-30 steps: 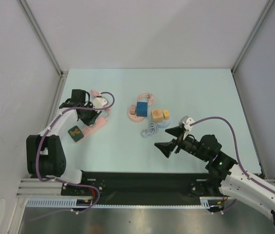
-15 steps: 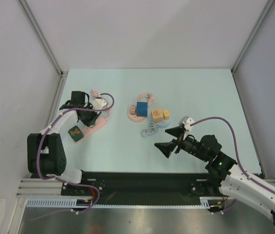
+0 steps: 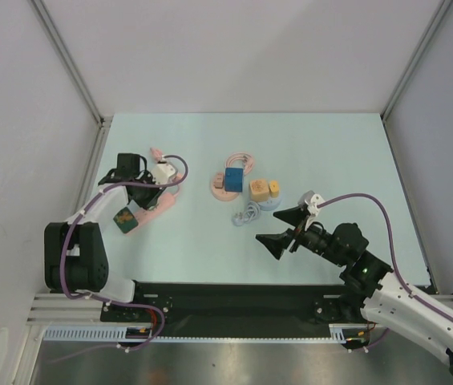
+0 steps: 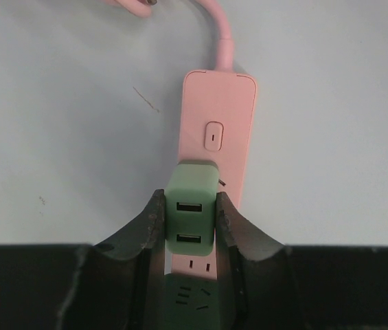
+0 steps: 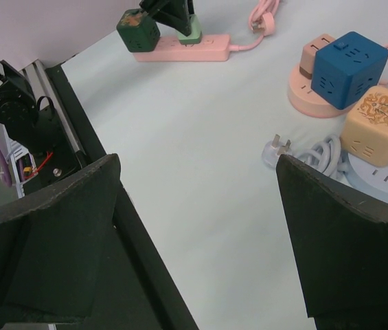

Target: Insert the plug

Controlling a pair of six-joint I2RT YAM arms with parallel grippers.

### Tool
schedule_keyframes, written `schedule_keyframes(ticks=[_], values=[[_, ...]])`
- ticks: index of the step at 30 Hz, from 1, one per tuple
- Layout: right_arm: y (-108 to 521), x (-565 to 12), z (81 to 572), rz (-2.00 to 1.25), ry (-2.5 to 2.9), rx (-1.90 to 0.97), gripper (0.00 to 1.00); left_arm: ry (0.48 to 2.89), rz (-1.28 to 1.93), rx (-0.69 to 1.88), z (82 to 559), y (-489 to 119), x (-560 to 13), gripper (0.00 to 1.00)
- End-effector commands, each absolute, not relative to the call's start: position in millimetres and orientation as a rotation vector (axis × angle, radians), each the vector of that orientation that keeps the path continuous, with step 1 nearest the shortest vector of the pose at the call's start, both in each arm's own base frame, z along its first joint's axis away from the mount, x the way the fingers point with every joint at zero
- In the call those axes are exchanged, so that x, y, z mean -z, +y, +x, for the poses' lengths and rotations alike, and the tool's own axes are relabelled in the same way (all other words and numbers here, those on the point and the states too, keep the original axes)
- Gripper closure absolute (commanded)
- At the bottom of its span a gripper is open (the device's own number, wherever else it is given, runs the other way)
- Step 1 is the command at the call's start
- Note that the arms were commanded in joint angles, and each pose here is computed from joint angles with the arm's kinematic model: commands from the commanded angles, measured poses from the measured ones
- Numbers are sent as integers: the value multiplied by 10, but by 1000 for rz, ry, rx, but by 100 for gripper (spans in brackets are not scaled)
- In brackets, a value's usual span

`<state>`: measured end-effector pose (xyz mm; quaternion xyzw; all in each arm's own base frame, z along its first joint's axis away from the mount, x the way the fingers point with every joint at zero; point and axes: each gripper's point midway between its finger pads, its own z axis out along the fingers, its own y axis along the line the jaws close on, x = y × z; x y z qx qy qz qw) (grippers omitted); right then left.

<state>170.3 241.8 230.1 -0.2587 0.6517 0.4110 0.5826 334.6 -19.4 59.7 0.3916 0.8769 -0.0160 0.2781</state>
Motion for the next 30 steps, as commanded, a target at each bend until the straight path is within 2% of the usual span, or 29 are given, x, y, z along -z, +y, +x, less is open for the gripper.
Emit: schedule_keyframes(ticks=[1,13,15,16,17,19,26,30], values=[[2415,-2417,1684,-591,1477,-984,0,2502,1033,114,3142,-146,-44,100],[2386,-2411,1713,-576,1482,-978,0,2493,992,95,3164,-46,-71,99],[2385,-2402,1720,-576,1485,-976,0,2474,982,99,3191,-66,-138,89],[2385,-2406,1721,-575,1483,-977,0,2466,978,102,3205,-75,-162,72],[2384,-2394,1729,-574,1488,-973,0,2455,973,107,3237,-88,-192,65],[2382,-2394,1731,-575,1488,-972,0,2451,966,114,3257,-101,-217,59],[2371,-2383,1746,-570,1492,-966,0,2456,956,96,3292,-77,-259,49],[2378,-2362,1753,-571,1499,-964,0,2420,940,106,3364,-113,-369,37]])
